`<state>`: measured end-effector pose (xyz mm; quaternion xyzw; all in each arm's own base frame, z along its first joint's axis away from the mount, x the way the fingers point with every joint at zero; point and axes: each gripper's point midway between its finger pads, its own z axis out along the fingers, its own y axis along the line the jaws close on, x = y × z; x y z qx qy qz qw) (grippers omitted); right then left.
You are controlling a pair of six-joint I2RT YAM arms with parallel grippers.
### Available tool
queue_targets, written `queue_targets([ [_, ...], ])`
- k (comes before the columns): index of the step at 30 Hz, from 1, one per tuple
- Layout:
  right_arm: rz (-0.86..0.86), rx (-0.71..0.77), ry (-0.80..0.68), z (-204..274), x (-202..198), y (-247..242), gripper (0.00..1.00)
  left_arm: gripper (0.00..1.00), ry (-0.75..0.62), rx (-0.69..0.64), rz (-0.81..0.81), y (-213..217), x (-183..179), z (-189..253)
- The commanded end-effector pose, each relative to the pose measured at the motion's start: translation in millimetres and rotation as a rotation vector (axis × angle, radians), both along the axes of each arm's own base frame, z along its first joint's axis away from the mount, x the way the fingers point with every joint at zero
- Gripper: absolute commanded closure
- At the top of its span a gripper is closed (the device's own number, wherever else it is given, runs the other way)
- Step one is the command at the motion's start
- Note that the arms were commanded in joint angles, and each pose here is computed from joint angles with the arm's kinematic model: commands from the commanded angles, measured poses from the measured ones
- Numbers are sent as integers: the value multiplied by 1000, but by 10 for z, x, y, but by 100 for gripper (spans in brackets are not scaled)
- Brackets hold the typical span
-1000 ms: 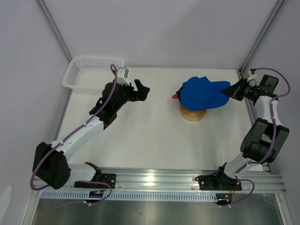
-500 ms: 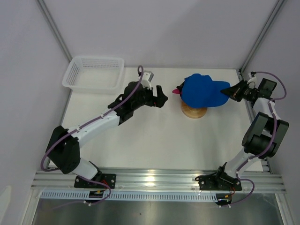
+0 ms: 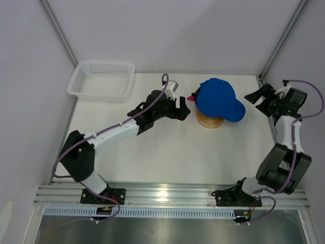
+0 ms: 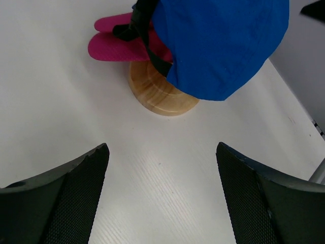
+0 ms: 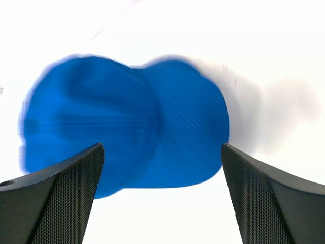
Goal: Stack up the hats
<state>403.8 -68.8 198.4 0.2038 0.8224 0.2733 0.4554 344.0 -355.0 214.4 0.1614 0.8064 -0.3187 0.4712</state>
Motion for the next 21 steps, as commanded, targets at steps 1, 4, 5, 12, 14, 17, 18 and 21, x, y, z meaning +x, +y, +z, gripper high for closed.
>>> queue_targets([
  [1,-103,-193,-156,728,-58,-85,1,12,14,-22,-27,-229,-79,14],
  [4,-136,-247,-239,961,-56,-36,1,18,48,-16,-20,-326,-117,-134],
  [5,-113,-250,-278,1044,-55,41,1,20,62,-16,-19,-347,-124,-185],
  [12,18,-309,-304,820,441,480,1,54,51,-91,-78,-549,-135,-10],
  [14,8,-296,-261,630,649,548,1,61,73,-100,-107,-644,-167,-35],
  [17,-35,-285,-261,579,866,546,1,66,85,-122,-100,-792,-114,-55],
  [18,-41,-277,-235,444,938,543,1,67,93,-120,-98,-822,-106,-122],
  [21,-37,-206,-192,284,997,670,1,68,81,-136,-68,-816,-50,-111],
])
